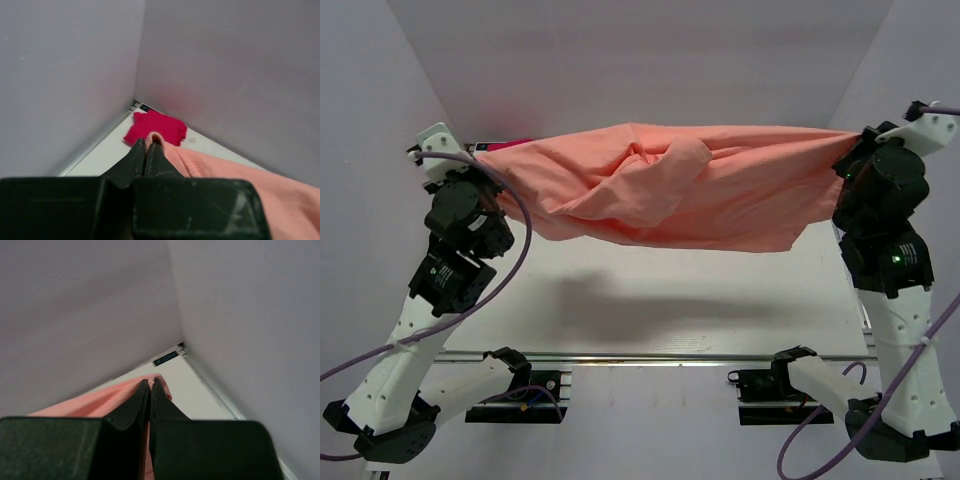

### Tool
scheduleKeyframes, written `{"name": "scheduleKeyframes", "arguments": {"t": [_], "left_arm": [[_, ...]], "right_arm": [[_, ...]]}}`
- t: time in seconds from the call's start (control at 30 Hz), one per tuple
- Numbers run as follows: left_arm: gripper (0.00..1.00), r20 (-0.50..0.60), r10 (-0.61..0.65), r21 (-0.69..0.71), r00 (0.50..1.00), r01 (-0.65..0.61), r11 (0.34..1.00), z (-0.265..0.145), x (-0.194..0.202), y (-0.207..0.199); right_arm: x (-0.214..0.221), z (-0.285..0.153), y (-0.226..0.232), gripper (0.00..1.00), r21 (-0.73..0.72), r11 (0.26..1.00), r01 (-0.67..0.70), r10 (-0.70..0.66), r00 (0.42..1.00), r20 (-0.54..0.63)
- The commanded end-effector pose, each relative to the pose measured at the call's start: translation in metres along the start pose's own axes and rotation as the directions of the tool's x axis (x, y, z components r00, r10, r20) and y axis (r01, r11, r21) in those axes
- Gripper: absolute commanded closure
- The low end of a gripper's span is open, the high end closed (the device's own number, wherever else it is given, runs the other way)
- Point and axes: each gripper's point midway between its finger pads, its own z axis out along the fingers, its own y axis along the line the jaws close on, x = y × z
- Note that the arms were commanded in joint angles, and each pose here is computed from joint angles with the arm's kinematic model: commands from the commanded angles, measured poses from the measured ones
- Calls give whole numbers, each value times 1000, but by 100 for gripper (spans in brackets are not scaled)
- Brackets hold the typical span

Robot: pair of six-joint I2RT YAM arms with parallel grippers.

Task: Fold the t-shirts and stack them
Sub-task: Flatten out the tshirt

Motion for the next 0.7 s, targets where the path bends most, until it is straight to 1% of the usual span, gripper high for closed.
{"name": "scheduleKeyframes", "arguments": {"t": [0.0, 0.03, 0.1, 0.13, 0.2, 0.37, 0.4, 0.47, 0.67], "left_arm": [[100, 63, -21, -159, 998, 31, 987, -9, -31, 44], [100, 70, -17, -176, 997, 29, 984, -10, -33, 50], [100, 74, -3, -223, 997, 20, 975, -11, -35, 58], [100, 77, -13, -235, 997, 31, 972, -14, -37, 63], [100, 84, -20, -235, 996, 39, 971, -15, -40, 66], [100, 91, -19, -194, 996, 36, 980, -14, -38, 60], [100, 95, -27, -193, 995, 45, 980, -14, -39, 60], [100, 83, 6, -185, 997, 10, 983, -10, -34, 51], [100, 79, 20, -164, 997, -7, 986, -4, -31, 38]], "right_arm": [[-45, -20, -54, 100, 247, 969, 3, -31, 993, 111], [-54, -24, -60, 100, 277, 961, -10, -28, 991, 134], [-68, -32, -73, 100, 334, 942, 8, -63, 986, 154], [-75, -36, -78, 100, 357, 934, -18, -50, 983, 179], [-81, -42, -83, 100, 359, 933, -27, -47, 980, 194], [-83, -44, -76, 100, 299, 953, -35, -32, 977, 213], [-80, -40, -74, 100, 302, 953, 5, -67, 978, 196], [-78, -38, -72, 100, 296, 955, 15, -74, 979, 191], [-65, -26, -65, 100, 294, 955, 43, -94, 983, 160]]}}
